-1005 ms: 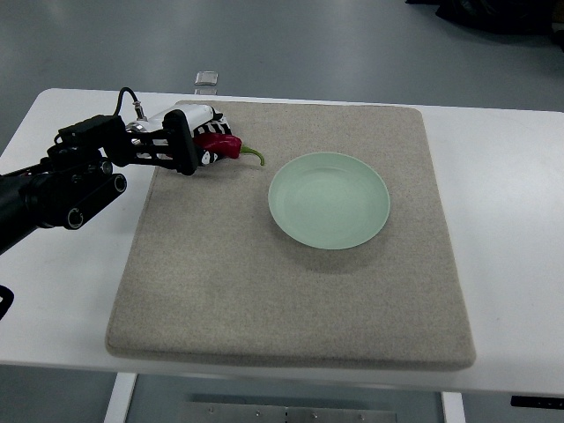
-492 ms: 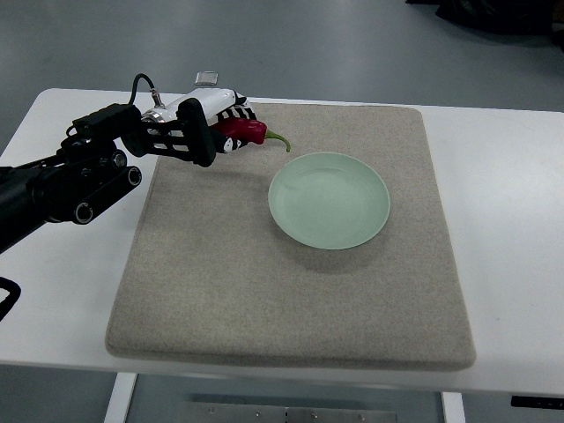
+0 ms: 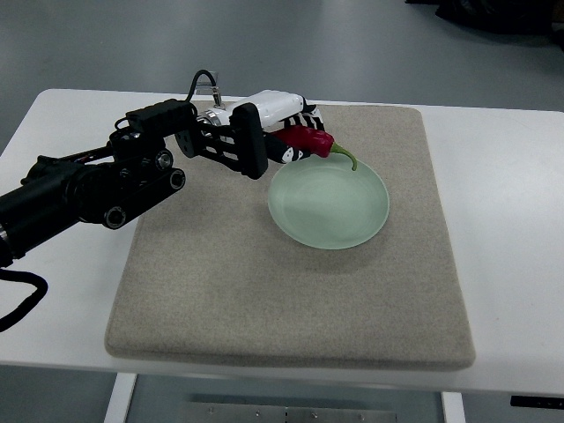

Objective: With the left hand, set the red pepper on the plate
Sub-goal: 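Carry the pepper with the left hand over the pale green plate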

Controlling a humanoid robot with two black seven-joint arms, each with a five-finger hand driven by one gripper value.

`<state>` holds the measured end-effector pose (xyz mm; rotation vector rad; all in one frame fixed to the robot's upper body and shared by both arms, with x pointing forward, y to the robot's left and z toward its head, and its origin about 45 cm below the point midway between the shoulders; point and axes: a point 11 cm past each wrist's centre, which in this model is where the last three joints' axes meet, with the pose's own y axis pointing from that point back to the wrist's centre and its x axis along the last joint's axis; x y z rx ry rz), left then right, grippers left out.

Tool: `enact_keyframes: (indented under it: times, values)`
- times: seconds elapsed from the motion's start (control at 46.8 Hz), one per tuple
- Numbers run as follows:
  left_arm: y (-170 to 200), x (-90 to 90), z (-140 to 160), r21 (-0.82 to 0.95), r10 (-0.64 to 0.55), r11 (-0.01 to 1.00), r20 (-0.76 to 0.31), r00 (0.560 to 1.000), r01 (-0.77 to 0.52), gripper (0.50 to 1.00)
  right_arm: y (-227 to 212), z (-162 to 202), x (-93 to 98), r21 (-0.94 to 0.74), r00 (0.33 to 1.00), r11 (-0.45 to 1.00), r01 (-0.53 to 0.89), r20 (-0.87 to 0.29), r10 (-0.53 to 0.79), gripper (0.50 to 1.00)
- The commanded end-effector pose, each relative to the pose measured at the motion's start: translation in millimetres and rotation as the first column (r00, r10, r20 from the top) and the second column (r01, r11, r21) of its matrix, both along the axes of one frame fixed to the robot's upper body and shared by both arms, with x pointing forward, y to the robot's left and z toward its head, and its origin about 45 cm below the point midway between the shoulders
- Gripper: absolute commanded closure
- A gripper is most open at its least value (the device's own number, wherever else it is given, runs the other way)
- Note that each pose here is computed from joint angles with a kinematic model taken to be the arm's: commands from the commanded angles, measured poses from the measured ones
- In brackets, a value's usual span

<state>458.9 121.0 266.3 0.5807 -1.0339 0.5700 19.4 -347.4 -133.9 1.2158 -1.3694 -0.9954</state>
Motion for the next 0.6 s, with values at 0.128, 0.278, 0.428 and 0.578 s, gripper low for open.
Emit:
enact_keyframes:
  times: [0.128, 0.278, 0.428, 0.578]
  values:
    - [-23, -14.3, -8, 0.023, -0.075, 0.997, -0.020, 0.997, 0.076, 1.000, 0, 0, 0.3, 0.000, 1.000, 1.000, 0.000, 0.001, 0.000, 0.568]
    - [-30, -20.3, -17, 0.058, -0.103, 0.993, -0.023, 0.994, 0.105, 1.000, 0, 0, 0.3, 0.000, 1.000, 1.000, 0.000, 0.001, 0.000, 0.568]
    - [-31, -22.0, -21, 0.070, -0.109, 0.991, -0.028, 0.994, 0.111, 1.000, 0, 0, -0.6, 0.000, 1.000, 1.000, 0.000, -0.001, 0.000, 0.568]
    - [-28, -21.4, -24, 0.073, -0.102, 0.992, -0.035, 0.994, 0.104, 1.000, 0, 0, 0.3, 0.000, 1.000, 1.000, 0.000, 0.001, 0.000, 0.568]
